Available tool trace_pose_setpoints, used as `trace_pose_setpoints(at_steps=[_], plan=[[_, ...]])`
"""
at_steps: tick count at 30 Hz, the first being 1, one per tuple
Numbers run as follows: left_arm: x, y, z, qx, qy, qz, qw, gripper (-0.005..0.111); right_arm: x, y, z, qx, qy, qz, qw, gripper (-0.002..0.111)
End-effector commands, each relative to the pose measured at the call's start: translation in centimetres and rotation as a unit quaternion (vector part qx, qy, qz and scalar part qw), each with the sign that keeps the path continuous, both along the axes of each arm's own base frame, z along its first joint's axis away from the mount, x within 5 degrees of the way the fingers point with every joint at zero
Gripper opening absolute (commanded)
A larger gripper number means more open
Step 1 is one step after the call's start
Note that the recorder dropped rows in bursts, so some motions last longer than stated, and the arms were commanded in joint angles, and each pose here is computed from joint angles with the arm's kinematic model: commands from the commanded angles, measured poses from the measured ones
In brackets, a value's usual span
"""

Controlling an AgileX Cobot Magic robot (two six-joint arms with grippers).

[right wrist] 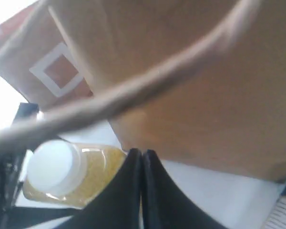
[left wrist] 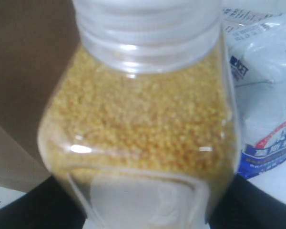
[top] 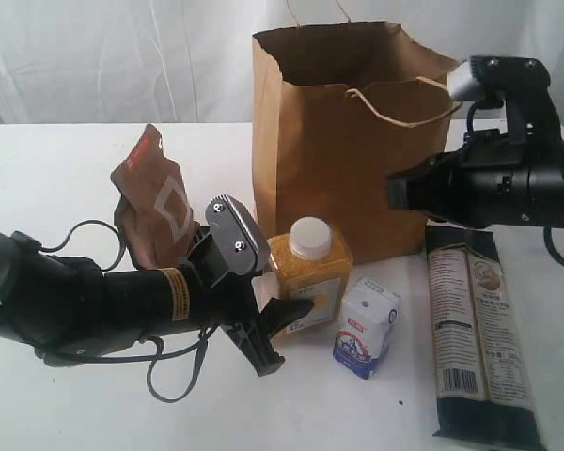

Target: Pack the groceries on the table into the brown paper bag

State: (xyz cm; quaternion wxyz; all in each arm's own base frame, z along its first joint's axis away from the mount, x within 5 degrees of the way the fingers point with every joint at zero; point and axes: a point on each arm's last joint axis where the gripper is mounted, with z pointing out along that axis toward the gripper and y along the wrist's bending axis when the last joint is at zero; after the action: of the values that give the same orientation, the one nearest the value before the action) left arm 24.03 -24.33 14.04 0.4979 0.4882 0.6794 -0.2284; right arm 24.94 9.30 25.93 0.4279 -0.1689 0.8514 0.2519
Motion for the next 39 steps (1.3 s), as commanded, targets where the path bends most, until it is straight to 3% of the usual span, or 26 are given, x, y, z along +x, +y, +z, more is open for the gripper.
trace_pose_setpoints(at_steps=[1, 7, 8, 9, 10, 12, 13, 16, 17, 19, 20, 21, 23, 28, 39], plan=[[-0.1, -0.1, -0.1, 0.004, -0.001, -0.008, 1.0, 0.0, -0.7, -0.7, -0.2, -0.113, -0.024, 0.049, 0.992, 0.0], [-0.1, -0.1, -0.1, 0.004, -0.001, -0.008, 1.0, 0.0, -2.0, -3.0, -0.8, -0.312, -0.016, 0.1, 0.945, 0.0], [-0.1, -0.1, -0.1, 0.004, -0.001, -0.008, 1.0, 0.0, -2.1, -3.6, -0.9, -0.355, -0.014, 0.107, 0.929, 0.0], [-0.1, -0.1, -0.1, 0.004, -0.001, -0.008, 1.0, 0.0, -2.6, -5.0, -1.3, -0.428, 0.024, 0.106, 0.897, 0.0], [-0.1, -0.1, -0.1, 0.004, -0.001, -0.008, 1.0, 0.0, -2.8, -5.6, -1.5, -0.445, 0.052, 0.085, 0.89, 0.0], [-0.1, -0.1, 0.0, 0.001, 0.002, -0.007, 1.0, 0.0, -4.0, -8.1, -2.3, -0.488, 0.159, -0.04, 0.858, 0.0], [-0.1, -0.1, 0.0, -0.004, 0.012, -0.002, 1.0, 0.0, -4.8, -9.2, -2.9, -0.46, 0.216, -0.147, 0.849, 0.0], [-0.1, -0.1, 0.0, -0.009, 0.021, 0.003, 1.0, 0.0, -6.1, -9.9, -4.4, -0.422, 0.272, -0.231, 0.833, 0.0], [-0.1, -0.1, 0.0, -0.009, 0.021, 0.003, 1.0, 0.0, -6.4, -9.9, -5.1, -0.376, 0.27, -0.291, 0.837, 0.0], [0.0, -0.1, 0.0, -0.015, 0.026, 0.01, 0.999, 0.0, -6.5, -9.1, -5.7, -0.233, 0.188, -0.358, 0.884, 0.0], [0.0, -0.1, 0.0, -0.021, 0.034, 0.015, 0.999, 0.0, -6.7, -8.3, -5.7, -0.158, 0.125, -0.34, 0.919, 0.0], [0.0, -0.1, 0.0, -0.023, 0.035, 0.016, 0.999, 0.0, -7.4, -7.0, -5.5, -0.101, 0.036, -0.266, 0.958, 0.0], [0.0, -0.1, 0.2, -0.031, 0.035, 0.017, 0.999, 0.0, -9.4, -5.4, -4.8, -0.059, -0.084, -0.152, 0.983, 0.0], [0.0, -0.3, 0.5, -0.054, 0.034, 0.013, 0.998, 0.0, -11.8, -7.2, -6.5, -0.095, -0.035, -0.223, 0.97, 0.0], [0.0, -0.7, 1.9, -0.126, 0.007, -0.001, 0.992, 0.0, -12.9, -7.4, -7.0, -0.076, -0.037, -0.235, 0.968, 0.0]])
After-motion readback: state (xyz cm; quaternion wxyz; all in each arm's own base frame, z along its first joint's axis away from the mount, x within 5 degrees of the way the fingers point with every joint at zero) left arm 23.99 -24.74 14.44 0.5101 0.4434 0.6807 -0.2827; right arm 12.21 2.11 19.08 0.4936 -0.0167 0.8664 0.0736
